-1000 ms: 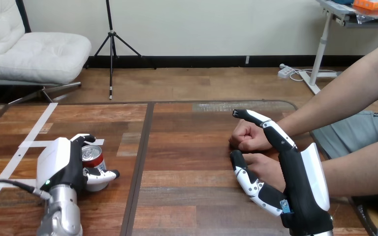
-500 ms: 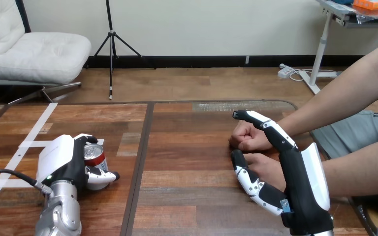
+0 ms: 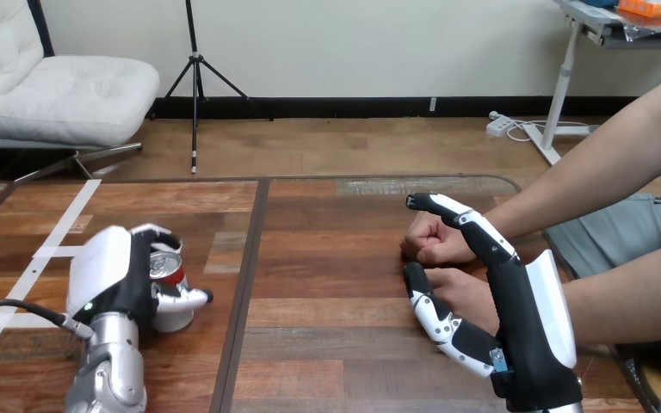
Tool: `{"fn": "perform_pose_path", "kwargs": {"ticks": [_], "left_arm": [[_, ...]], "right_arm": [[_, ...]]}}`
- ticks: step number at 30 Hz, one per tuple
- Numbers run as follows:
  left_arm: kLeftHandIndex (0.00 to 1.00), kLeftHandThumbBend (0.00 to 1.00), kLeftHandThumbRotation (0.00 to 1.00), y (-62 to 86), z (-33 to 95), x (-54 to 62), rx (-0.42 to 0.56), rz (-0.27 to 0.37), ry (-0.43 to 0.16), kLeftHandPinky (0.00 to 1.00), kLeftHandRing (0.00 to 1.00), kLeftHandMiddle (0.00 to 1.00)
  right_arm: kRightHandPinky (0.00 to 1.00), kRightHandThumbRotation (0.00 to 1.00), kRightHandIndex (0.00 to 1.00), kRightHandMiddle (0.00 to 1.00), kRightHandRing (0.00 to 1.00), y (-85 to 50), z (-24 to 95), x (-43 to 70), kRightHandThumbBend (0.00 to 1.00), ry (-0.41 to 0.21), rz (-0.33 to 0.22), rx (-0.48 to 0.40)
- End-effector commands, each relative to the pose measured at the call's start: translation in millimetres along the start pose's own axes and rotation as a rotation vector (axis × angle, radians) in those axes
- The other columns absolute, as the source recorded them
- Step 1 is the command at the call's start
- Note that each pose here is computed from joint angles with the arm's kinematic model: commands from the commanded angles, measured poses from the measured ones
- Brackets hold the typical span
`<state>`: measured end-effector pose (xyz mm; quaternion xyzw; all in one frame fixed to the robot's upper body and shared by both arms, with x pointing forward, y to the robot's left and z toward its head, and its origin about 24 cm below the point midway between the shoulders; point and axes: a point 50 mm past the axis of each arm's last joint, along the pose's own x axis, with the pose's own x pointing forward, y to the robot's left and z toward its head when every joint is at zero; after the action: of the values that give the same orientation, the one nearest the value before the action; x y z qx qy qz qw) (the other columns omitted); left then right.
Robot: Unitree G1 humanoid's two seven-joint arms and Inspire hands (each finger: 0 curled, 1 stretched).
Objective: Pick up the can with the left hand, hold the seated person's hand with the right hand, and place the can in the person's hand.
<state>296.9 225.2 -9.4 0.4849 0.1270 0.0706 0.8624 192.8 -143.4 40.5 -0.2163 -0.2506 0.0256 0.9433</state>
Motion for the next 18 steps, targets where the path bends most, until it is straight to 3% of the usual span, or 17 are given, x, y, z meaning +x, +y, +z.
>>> {"fn": "perform_pose_path", "kwargs": {"ticks": [1, 6, 18], "left_arm": [[0.61, 0.82, 0.00, 18.6, 19.8, 8.9, -0.051, 0.114, -0.100, 0.51, 0.53, 0.55], [0.55, 0.79, 0.00, 19.3, 21.5, 5.6, -0.112, 0.175, -0.137, 0.47, 0.48, 0.51], [0.50, 0.76, 0.00, 22.0, 24.9, 1.6, -0.194, 0.225, -0.196, 0.45, 0.46, 0.49]], "right_arm": [[0.82, 0.00, 0.77, 0.81, 0.83, -5.7, 11.5, 14.7, 0.31, -0.086, -0.027, -0.007], [0.82, 0.00, 0.76, 0.82, 0.83, -5.3, 11.8, 14.8, 0.31, -0.083, -0.031, -0.003], [0.82, 0.00, 0.76, 0.81, 0.83, -4.6, 11.9, 15.0, 0.31, -0.085, -0.032, -0.005]]}}
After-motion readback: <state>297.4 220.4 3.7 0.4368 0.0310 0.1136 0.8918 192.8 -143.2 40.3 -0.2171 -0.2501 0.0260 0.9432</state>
